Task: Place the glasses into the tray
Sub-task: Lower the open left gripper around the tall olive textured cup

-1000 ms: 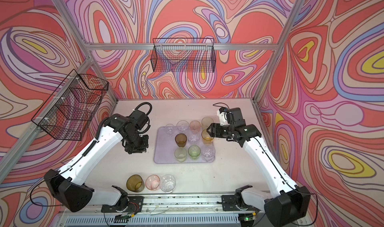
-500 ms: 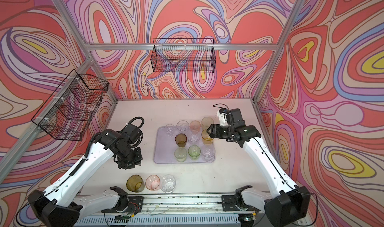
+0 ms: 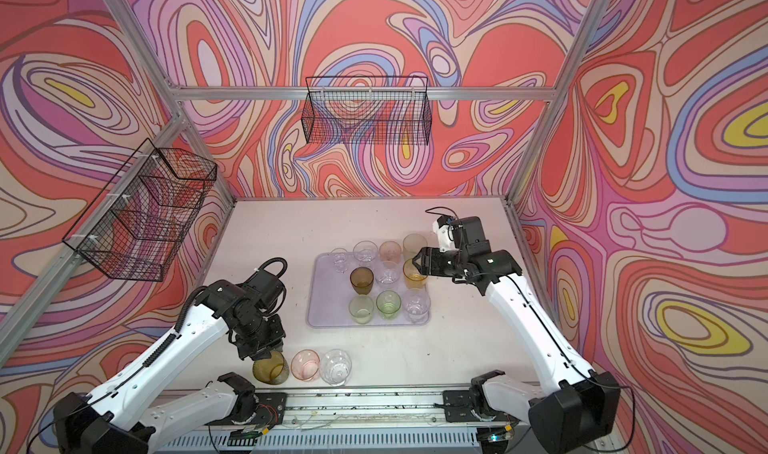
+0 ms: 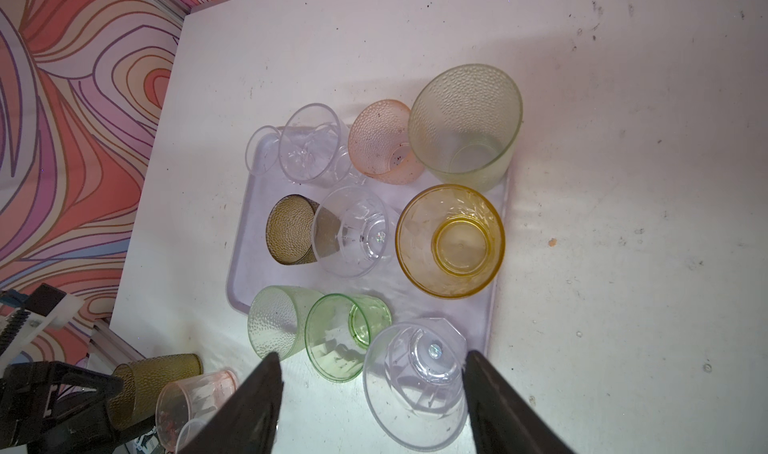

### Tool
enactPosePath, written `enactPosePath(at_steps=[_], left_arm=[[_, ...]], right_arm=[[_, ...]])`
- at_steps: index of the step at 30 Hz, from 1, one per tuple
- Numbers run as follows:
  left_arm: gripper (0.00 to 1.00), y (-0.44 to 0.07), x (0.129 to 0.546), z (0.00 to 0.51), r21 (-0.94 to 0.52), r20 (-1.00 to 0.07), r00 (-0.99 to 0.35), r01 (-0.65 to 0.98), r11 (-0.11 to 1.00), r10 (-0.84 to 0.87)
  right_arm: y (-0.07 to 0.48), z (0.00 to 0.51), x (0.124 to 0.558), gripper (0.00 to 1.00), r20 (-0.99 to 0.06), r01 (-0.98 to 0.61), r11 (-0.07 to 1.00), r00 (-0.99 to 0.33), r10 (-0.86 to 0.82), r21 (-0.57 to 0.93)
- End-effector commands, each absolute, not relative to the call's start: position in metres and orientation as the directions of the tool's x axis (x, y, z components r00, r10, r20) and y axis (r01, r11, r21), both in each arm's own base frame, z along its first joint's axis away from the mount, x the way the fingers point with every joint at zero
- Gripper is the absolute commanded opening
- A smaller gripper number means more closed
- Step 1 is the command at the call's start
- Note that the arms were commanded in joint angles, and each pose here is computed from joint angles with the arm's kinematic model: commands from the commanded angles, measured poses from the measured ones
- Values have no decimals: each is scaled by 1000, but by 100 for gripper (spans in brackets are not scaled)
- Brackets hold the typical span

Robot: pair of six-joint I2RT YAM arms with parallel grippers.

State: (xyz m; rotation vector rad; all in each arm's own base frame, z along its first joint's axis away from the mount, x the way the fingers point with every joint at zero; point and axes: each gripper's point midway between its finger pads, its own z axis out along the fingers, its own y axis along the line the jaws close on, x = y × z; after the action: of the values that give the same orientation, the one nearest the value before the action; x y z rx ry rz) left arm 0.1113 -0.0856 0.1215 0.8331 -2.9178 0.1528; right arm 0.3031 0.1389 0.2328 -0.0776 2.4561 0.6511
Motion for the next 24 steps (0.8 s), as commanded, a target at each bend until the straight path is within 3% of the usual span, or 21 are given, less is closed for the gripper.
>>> enactPosePath(at_steps=[1, 24], left_arm=[[32, -88, 112, 115, -65, 136, -833, -548, 834, -536], [16, -80, 106, 89, 28, 164, -855, -495, 868, -492]], right_arm=[[139, 230, 305, 71, -563, -205, 879, -822, 84, 430], [137, 227, 304, 71, -559, -196, 884, -825, 84, 424]])
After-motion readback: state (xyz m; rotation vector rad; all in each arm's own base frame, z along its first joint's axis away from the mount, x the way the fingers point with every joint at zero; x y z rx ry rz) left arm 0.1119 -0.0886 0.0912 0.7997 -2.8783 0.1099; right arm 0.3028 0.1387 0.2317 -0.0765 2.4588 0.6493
